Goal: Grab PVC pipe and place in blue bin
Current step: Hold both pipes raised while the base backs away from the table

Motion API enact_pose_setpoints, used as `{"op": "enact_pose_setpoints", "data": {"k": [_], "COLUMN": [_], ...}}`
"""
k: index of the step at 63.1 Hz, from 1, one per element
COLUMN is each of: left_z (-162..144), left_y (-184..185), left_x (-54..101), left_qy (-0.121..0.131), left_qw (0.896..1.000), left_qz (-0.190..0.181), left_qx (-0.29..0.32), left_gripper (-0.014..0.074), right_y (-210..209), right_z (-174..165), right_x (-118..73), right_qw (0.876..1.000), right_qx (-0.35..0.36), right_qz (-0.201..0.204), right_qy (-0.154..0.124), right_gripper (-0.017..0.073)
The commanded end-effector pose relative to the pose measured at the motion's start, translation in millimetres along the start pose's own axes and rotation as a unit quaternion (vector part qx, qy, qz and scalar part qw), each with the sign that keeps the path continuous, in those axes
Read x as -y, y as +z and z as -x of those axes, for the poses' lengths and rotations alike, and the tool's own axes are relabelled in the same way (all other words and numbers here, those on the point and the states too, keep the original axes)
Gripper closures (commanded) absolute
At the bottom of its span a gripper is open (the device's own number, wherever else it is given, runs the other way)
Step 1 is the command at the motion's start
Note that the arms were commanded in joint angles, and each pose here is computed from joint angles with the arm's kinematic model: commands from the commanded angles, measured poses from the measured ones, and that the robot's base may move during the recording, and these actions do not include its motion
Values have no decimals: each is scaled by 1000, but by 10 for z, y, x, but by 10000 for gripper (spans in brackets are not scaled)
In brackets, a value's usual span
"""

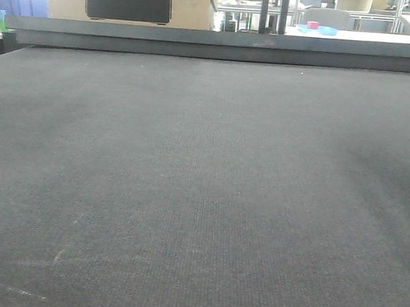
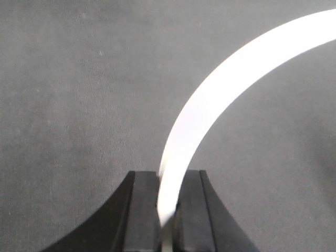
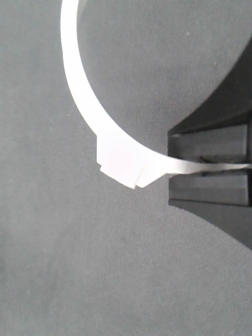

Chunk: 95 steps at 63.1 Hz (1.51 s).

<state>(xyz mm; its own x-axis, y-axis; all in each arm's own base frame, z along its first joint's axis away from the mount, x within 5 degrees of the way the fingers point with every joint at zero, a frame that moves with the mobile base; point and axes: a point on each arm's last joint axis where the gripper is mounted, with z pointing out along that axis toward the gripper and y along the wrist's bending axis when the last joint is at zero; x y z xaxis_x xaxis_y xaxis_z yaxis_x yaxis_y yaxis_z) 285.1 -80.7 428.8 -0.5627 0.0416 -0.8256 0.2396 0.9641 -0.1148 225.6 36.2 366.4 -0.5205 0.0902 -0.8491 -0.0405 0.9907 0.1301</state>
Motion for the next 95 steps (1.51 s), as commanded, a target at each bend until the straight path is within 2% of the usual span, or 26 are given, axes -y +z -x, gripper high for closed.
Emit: {"op": "enact_pose_setpoints", "data": {"k": [1,15,28,36,53,65,95], "left_z": [-63,-400,-672,-805,-879,-885,-874], "left_y": [-84,-174,-305,-409,-757,-881,-890], "left_x": [15,-36,-78,-157,-309,-298,-298], "left_qy": [-7,-6,-3,-7,-27,-26,-24], "left_qw": [999,994,992,991,982,978,978], "left_qz": [-7,-5,-1,14,50,50,51], "left_qx": [42,107,123,134,182,199,200], "left_gripper": [704,704,704,704,704,704,704], "right_y": [-130,-326,-586,-784,-928,-936,-1018], "right_z": [-49,-229,-244,-245,-314,-294,-216], "right_x": [18,80,95,112,146,138,128], "right_qw": [999,996,991,986,982,979,976], "right_qx": [50,82,129,159,180,192,207], "right_qz": [6,-1,6,6,-2,2,3], "right_qy": [-20,-47,-46,-49,-64,-64,-62], "right_gripper": [727,727,727,727,727,727,727]}}
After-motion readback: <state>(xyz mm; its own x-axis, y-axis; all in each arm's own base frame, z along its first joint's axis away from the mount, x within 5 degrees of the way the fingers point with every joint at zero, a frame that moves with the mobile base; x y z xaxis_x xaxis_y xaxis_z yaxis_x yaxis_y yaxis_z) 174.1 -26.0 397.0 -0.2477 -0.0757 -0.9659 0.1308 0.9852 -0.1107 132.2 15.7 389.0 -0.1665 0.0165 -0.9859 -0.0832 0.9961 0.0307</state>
